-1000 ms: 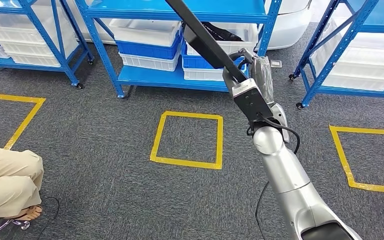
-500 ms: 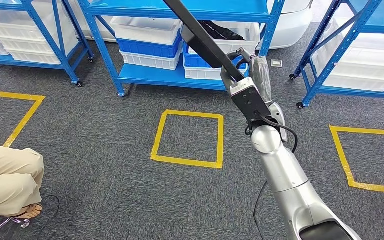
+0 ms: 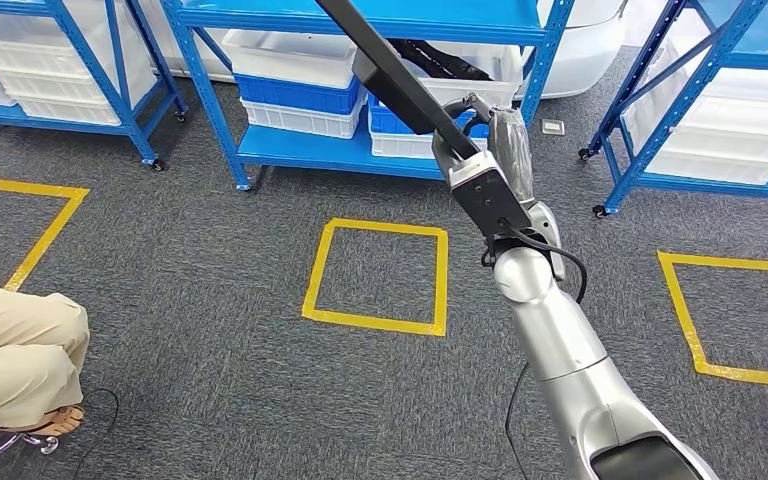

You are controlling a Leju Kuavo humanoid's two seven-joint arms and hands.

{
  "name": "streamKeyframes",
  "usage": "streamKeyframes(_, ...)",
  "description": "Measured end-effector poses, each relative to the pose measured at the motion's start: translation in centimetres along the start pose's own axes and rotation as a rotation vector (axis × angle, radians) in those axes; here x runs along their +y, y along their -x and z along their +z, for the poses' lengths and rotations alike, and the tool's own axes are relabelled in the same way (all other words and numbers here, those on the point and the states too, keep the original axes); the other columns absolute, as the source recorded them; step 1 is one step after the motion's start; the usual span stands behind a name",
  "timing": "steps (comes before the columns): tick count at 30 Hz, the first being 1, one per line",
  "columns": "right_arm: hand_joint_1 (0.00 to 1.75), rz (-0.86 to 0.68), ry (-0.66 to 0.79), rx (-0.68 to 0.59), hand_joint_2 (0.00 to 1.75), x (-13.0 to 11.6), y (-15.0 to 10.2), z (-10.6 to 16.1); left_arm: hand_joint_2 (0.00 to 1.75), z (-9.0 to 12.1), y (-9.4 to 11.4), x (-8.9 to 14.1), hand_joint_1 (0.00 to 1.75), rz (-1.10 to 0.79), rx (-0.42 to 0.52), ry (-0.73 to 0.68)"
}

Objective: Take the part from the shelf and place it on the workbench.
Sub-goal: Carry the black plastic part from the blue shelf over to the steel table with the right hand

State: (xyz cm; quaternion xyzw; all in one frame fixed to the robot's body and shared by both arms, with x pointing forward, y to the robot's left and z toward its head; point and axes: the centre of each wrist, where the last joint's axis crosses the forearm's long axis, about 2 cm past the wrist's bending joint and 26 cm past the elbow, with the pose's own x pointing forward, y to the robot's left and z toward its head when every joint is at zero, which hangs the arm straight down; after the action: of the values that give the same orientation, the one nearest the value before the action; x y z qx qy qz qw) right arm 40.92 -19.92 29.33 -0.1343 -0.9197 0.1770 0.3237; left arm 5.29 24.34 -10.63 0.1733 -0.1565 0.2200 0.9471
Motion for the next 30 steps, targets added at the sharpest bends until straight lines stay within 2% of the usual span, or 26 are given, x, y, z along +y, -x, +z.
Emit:
streamKeyframes(5,1.75,-0.001,0.004,-0.018,1.75,0.0,-0.4,-1.0,1.75,0.2,0.0,-0.3,0.00,0.007,0.014,-0.005)
streamKeyframes(30,1.75,0.024,0.009,0.019,1.75,0.0,-0.7,0.4,1.75,0.2,0.2,-0.2,0.00,-0.009,0.032,-0.005)
